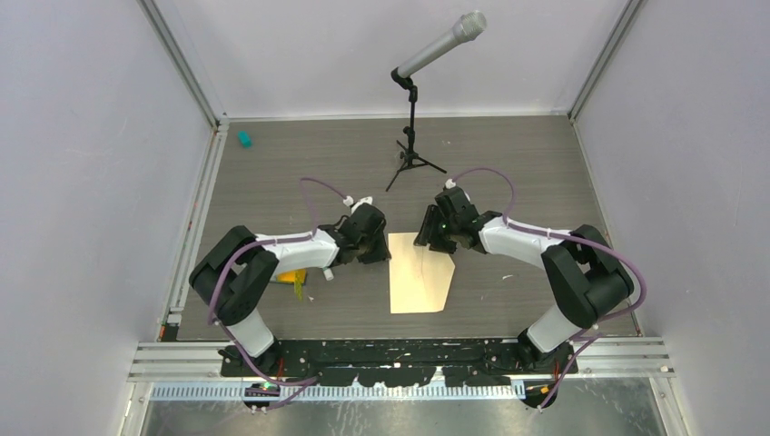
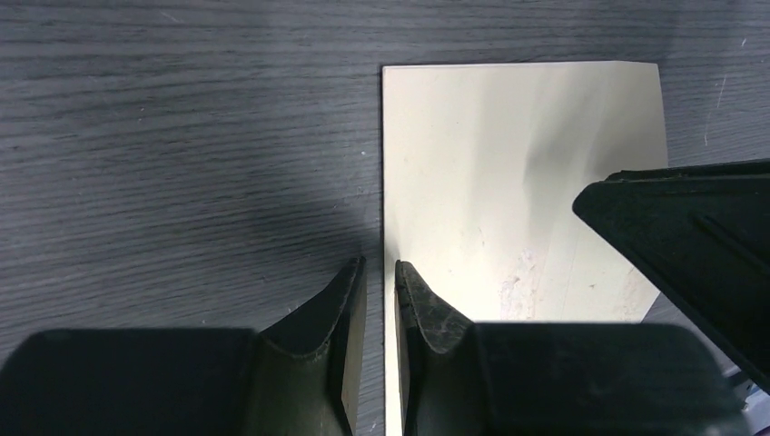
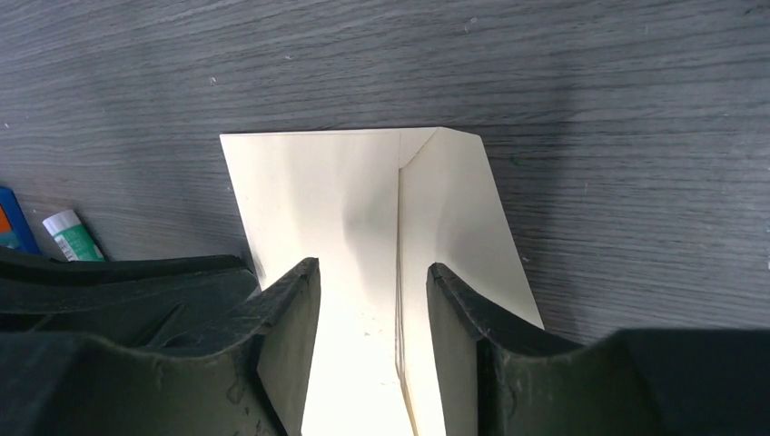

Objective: Place the letter into the envelope and seal it

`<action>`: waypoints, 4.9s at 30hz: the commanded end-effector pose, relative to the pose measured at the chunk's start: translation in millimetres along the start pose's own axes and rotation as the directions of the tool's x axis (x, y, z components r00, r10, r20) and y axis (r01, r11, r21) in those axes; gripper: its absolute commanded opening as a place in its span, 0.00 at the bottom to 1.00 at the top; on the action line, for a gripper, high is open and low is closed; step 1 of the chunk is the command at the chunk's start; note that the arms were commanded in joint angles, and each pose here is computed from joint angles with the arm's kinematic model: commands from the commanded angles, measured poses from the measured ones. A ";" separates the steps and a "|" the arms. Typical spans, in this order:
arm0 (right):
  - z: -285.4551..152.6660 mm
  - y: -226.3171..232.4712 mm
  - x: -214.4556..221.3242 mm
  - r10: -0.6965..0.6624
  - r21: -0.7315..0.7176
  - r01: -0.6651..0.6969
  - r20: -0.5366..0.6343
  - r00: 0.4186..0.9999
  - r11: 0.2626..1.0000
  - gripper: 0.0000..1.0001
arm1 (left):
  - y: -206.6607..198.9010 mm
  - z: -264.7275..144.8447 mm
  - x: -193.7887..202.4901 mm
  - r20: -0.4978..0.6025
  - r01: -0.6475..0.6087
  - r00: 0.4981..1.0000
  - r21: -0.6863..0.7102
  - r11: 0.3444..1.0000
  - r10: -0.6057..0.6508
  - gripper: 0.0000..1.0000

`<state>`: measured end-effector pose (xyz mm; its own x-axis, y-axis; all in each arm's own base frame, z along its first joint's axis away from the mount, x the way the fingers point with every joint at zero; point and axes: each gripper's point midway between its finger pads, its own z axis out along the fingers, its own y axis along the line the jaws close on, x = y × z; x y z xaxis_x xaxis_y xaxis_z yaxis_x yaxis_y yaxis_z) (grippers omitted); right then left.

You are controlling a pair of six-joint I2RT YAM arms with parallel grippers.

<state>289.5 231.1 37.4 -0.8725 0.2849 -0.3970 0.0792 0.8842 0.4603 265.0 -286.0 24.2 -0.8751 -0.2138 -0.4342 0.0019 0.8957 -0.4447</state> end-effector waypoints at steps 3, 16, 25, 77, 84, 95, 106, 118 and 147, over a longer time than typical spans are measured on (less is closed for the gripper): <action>1.9 12.2 -7.4 0.036 -0.042 -0.036 0.016 0.999 0.998 0.57 | 6.3 9.2 5.8 -0.036 -0.018 0.999 -0.027 0.999 0.017 0.20; 16.4 31.2 1.3 0.139 -0.138 -0.144 -0.046 0.989 0.980 0.60 | 0.9 16.5 11.1 -0.056 0.013 0.998 -0.001 1.000 -0.013 0.19; -7.5 40.8 -13.1 0.104 -0.147 -0.104 -0.009 0.995 0.984 0.62 | 5.1 11.3 8.1 -0.043 0.002 0.999 -0.013 1.000 -0.003 0.19; -86.0 19.0 -10.6 -0.013 -0.113 0.024 0.094 0.995 0.993 0.63 | 146.0 -53.9 -36.7 0.186 0.225 0.970 -0.475 0.851 -0.153 0.35; -93.6 18.9 -12.8 -0.033 -0.116 0.051 0.152 0.988 0.992 0.64 | 120.2 -53.4 -35.4 0.174 0.314 0.948 -0.369 0.875 -0.267 0.00; -117.8 79.2 -10.5 -0.107 -0.247 0.185 0.298 0.948 0.951 0.62 | 38.0 -102.6 -61.3 0.160 0.648 0.750 0.017 0.761 -0.642 0.00; -125.2 139.2 11.4 -0.210 -0.307 0.321 0.343 0.915 0.896 0.61 | -11.8 -114.8 -71.2 0.055 0.725 0.667 0.181 0.664 -0.743 0.00; -109.4 158.0 21.2 -0.261 -0.281 0.359 0.332 0.906 0.890 0.65 | -31.8 -118.9 -68.8 0.022 0.711 0.680 0.219 0.668 -0.732 0.00; -85.5 160.8 20.6 -0.241 -0.253 0.332 0.330 0.913 0.909 0.32 | -45.4 -121.7 -60.5 -0.006 0.681 0.711 0.256 0.686 -0.704 0.00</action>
<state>231.5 339.3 149.3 -0.7004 0.1154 -0.7043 -0.3370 0.8164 0.4689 257.8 -258.5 151.8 -0.6067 -0.7949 0.0108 -0.5172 0.3843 -0.7647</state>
